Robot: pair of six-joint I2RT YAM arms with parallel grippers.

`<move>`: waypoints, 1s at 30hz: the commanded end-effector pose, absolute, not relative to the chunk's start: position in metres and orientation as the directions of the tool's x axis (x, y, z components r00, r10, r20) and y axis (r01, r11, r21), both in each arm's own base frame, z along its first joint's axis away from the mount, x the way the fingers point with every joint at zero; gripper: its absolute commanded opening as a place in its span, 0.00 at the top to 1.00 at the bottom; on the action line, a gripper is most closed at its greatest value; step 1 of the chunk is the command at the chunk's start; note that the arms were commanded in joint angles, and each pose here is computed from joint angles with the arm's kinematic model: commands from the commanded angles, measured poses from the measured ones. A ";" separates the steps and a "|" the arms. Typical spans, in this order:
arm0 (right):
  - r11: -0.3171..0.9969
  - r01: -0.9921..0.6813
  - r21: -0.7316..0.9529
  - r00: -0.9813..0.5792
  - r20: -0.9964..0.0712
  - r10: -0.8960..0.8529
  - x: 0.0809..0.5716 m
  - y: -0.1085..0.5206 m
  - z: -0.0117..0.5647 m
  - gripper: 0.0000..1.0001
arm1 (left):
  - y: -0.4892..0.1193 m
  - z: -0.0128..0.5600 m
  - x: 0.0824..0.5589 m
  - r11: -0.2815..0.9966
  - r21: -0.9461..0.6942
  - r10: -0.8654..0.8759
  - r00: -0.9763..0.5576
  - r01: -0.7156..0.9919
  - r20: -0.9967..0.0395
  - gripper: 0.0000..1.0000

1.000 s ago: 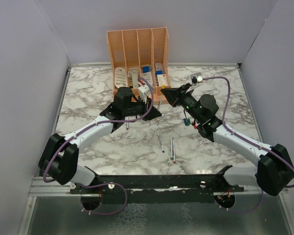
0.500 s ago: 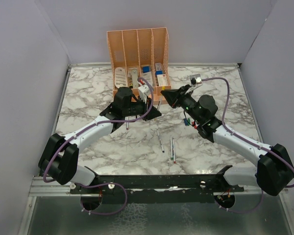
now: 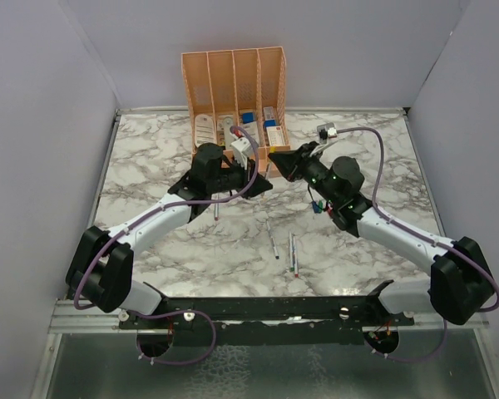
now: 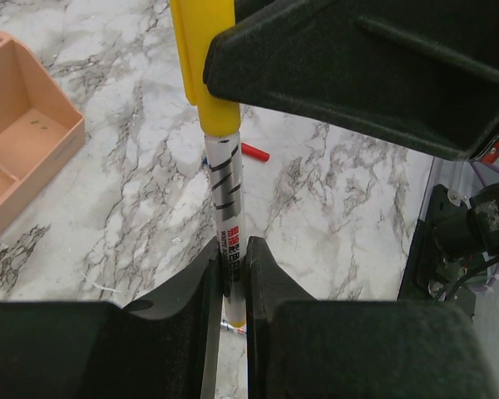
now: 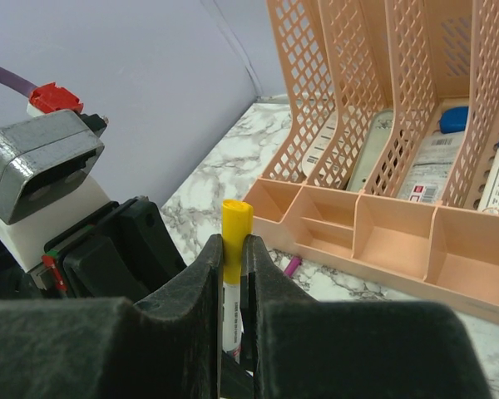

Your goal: Insert the pens into the pen caps

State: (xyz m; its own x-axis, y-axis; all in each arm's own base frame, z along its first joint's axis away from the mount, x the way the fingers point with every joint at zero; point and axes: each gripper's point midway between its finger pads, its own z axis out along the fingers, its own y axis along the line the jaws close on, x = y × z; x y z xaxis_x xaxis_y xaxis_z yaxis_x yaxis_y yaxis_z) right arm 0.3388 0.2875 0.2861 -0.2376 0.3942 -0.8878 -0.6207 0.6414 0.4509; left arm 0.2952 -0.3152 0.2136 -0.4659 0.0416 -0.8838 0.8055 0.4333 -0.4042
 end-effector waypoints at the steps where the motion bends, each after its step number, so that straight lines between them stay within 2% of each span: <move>1: 0.636 -0.612 0.470 -0.375 -0.880 0.290 0.332 0.302 0.244 0.99 | -0.320 0.276 0.314 0.419 -0.301 -0.057 -0.306 0.857 -0.950 1.00; 17: 0.663 -0.592 0.458 -0.557 -0.827 0.074 0.324 0.326 0.179 0.99 | -0.308 0.326 0.340 0.474 -0.221 -0.139 -0.176 0.852 -0.975 1.00; 30: 0.652 -0.633 0.419 -0.597 -0.799 -0.066 0.303 0.347 0.150 0.99 | -0.283 0.335 0.361 0.551 -0.212 -0.169 -0.140 0.807 -0.976 1.00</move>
State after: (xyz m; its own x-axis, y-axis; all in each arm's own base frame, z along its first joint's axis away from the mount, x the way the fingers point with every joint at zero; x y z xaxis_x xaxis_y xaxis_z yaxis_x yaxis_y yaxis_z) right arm 0.3666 0.3280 0.2767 -0.2922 0.2720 -0.9169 -0.6352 0.6615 0.3987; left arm 0.3292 -0.2839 0.2117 -0.5069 0.0135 -0.8619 0.7132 0.5681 -0.4106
